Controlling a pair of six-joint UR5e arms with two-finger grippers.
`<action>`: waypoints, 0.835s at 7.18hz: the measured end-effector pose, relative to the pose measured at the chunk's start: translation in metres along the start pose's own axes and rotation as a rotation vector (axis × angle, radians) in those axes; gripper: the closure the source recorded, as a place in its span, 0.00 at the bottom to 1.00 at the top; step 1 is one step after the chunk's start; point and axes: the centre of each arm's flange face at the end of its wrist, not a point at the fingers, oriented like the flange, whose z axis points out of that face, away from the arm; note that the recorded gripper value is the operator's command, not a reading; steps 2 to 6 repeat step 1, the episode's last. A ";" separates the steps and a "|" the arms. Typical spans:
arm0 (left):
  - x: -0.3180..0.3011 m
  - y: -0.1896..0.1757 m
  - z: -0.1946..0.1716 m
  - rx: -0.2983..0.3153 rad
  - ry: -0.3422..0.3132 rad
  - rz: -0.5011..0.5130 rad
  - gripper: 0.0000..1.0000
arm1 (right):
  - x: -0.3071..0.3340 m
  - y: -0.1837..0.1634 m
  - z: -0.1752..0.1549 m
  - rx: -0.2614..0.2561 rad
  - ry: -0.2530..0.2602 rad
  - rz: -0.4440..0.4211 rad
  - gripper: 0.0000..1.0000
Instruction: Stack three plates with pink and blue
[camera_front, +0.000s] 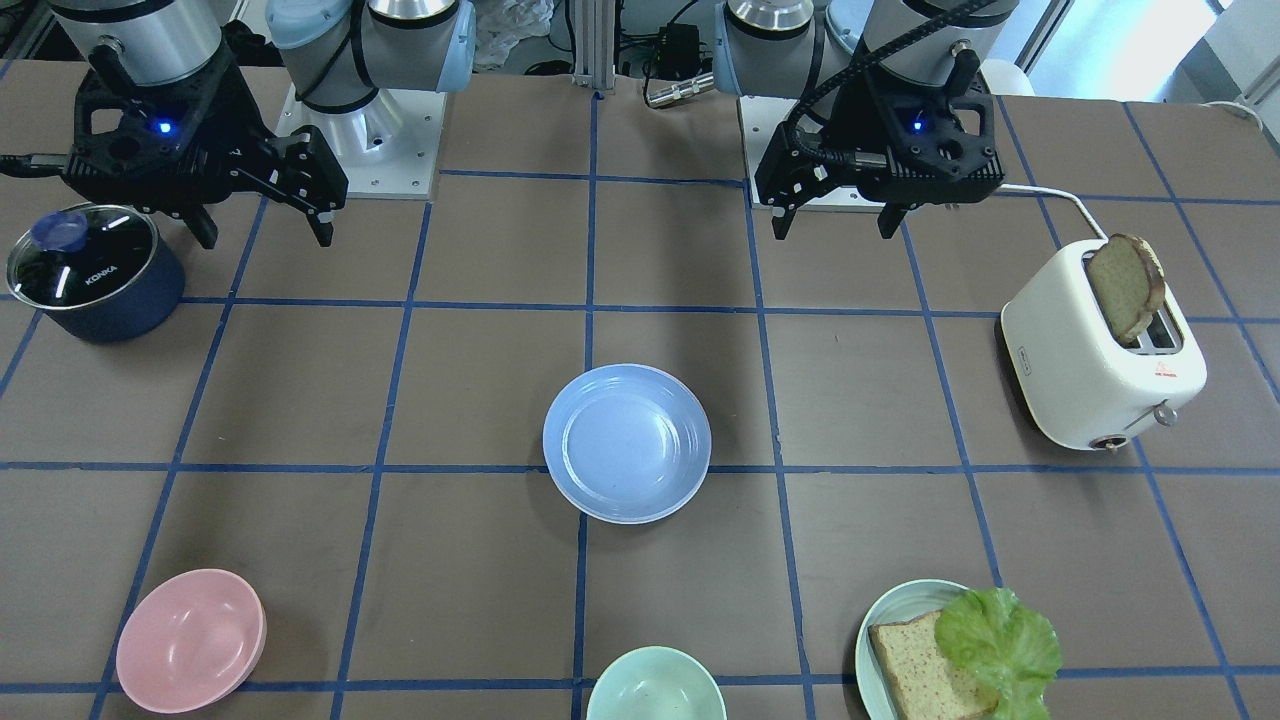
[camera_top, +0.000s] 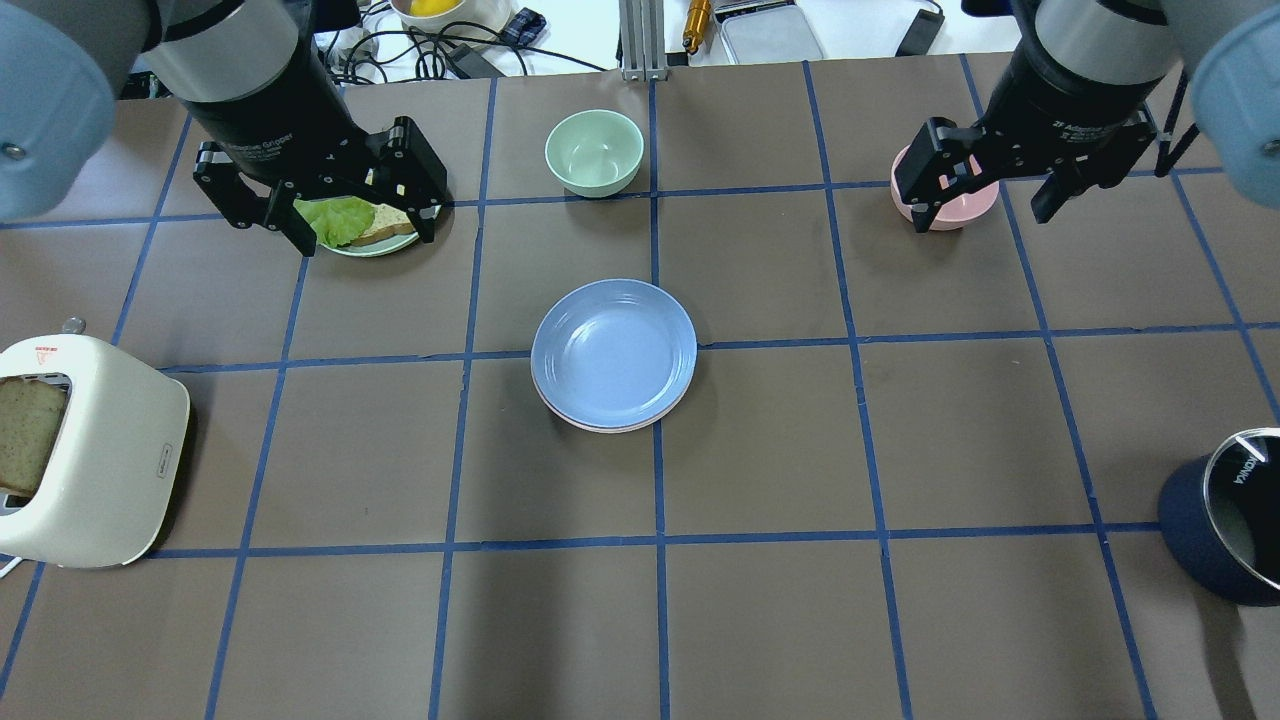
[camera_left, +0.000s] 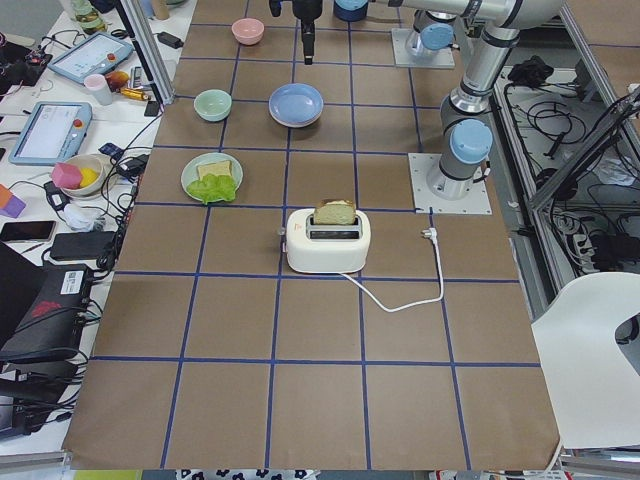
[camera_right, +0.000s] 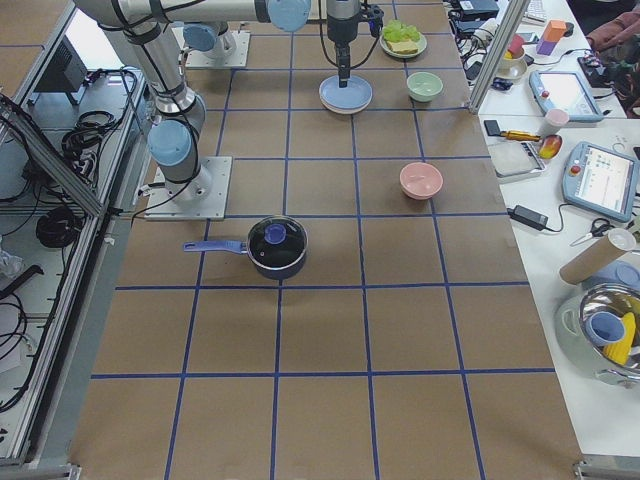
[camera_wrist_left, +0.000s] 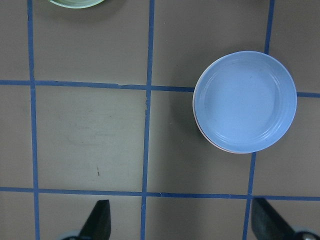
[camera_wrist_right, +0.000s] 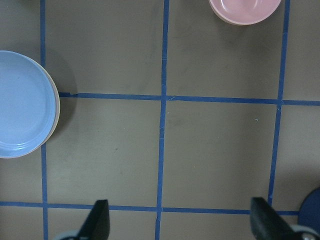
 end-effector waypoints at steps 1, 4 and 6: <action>0.000 0.000 0.000 -0.001 0.000 0.000 0.00 | 0.000 0.001 -0.001 0.002 -0.003 0.003 0.00; 0.000 0.000 0.000 -0.001 0.000 0.000 0.00 | 0.000 0.001 -0.001 0.002 -0.003 0.003 0.00; 0.000 0.000 0.000 -0.001 0.000 0.000 0.00 | 0.000 0.001 -0.001 0.002 -0.003 0.003 0.00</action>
